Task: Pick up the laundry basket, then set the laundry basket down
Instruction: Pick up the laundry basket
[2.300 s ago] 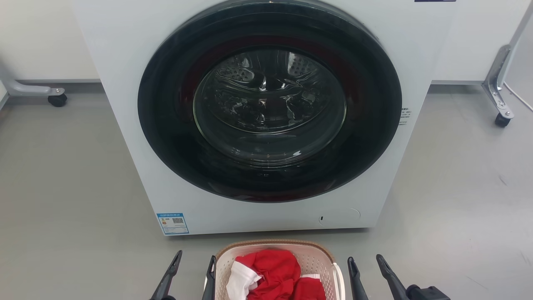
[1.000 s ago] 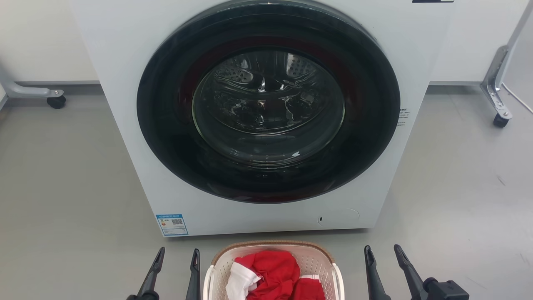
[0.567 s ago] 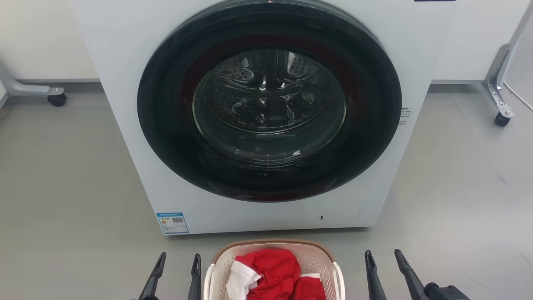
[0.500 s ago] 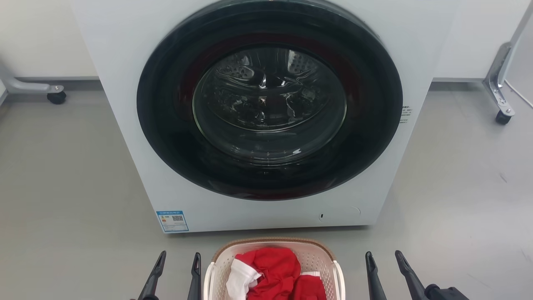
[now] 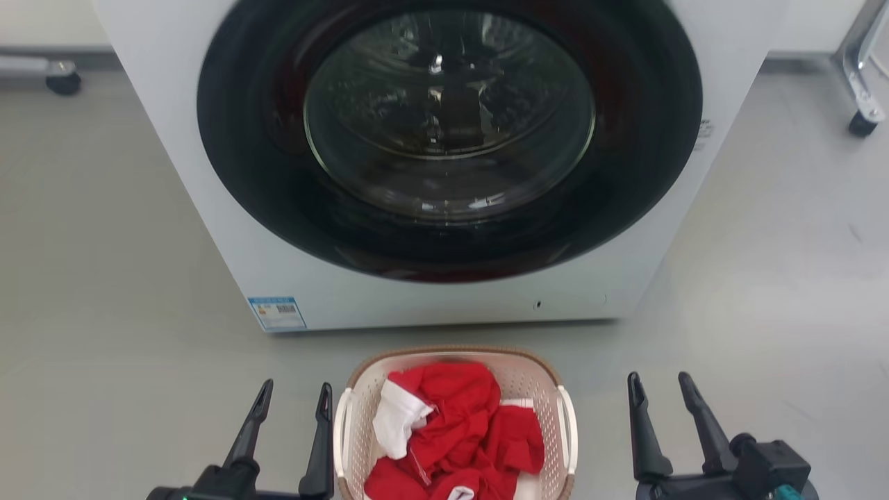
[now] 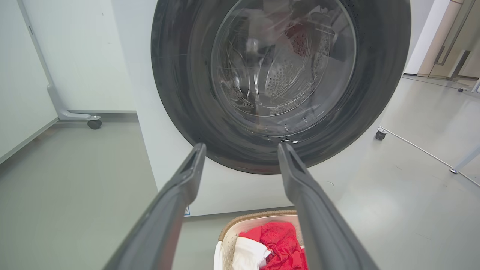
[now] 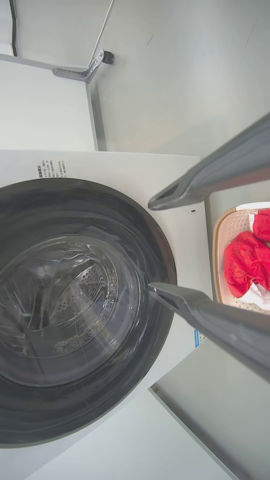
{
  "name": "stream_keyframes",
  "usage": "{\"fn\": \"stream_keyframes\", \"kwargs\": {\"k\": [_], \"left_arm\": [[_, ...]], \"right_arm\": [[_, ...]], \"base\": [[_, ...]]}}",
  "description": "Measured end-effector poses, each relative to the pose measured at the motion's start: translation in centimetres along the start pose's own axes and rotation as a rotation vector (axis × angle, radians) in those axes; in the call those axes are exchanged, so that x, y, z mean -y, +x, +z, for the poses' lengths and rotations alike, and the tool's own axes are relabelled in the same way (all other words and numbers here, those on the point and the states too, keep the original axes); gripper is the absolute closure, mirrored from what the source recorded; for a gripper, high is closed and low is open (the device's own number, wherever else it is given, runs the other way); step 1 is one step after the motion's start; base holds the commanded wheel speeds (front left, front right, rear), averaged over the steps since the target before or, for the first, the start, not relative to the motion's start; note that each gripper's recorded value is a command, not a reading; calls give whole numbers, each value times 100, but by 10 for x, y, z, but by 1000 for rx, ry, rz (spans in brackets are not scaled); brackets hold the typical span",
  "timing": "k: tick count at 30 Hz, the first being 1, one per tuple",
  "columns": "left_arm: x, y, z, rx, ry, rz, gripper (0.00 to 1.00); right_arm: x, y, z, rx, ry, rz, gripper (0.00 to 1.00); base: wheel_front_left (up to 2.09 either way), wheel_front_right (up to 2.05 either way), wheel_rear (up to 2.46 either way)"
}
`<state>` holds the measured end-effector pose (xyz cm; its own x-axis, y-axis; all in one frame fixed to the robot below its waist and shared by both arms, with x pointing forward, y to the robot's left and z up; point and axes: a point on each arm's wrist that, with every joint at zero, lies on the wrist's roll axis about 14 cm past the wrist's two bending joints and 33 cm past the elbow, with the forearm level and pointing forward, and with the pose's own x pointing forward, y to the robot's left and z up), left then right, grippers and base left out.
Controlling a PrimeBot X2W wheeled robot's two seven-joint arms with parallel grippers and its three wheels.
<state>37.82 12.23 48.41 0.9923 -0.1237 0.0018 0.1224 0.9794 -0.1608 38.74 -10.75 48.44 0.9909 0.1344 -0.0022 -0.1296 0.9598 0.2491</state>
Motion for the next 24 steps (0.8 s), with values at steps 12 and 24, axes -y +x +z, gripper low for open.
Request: {"fn": "stream_keyframes", "kwargs": {"k": [12,24], "left_arm": [[-7,49,-53,-133,-20,4,0],[-27,80,-123,-313,-68,45,0]], "right_arm": [[32,47,-40,-97,-15,-54,0],[51,83,-102,-244,-34,-58,0]], "base": [[0,0,0],[0,0,0]]}}
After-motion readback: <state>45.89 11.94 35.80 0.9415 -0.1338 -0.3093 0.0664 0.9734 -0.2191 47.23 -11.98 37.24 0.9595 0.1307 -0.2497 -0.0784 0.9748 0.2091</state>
